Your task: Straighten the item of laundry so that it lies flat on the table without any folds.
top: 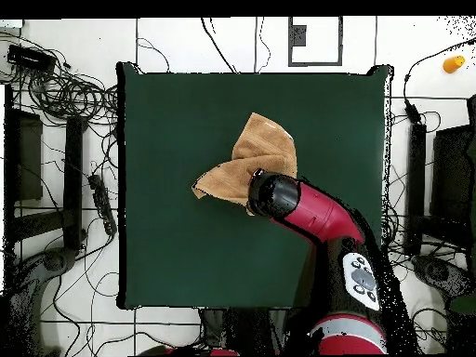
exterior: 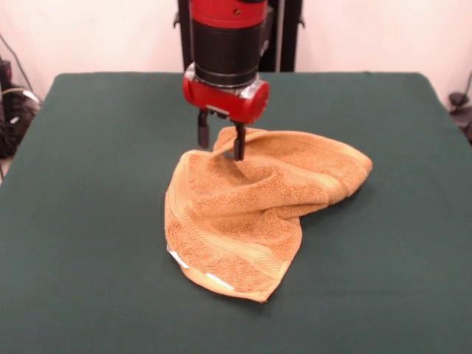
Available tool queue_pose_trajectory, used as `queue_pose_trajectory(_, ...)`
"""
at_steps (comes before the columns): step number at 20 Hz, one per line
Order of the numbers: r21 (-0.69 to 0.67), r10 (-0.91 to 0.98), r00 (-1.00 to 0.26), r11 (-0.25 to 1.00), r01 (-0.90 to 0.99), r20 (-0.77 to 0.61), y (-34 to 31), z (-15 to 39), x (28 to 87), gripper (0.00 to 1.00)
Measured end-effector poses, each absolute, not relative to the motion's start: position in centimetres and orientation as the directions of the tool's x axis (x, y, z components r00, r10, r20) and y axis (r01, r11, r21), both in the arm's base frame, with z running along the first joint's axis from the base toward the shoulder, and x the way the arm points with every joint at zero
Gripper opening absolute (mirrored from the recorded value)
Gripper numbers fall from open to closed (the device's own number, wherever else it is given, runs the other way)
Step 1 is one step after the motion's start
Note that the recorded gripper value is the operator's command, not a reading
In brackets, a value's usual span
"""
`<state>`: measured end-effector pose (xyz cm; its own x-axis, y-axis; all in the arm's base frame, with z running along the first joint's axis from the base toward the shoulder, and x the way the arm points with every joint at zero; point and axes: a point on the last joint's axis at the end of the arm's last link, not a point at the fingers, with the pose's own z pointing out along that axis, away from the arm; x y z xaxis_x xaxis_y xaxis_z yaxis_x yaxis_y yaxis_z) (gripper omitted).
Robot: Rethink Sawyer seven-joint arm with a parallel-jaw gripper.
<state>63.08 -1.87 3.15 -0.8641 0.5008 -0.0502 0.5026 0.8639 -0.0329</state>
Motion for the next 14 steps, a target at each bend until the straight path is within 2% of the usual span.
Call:
queue_pose_trajectory(10,-0.081,0.496,-0.861,0.859,0.505,-0.116,-3.8,-4.3,58.6,1.0)
queue_pose_trajectory(14,-0.077,0.491,-0.859,0.86,0.505,-0.148,-3.7,-4.3,58.6,1.0)
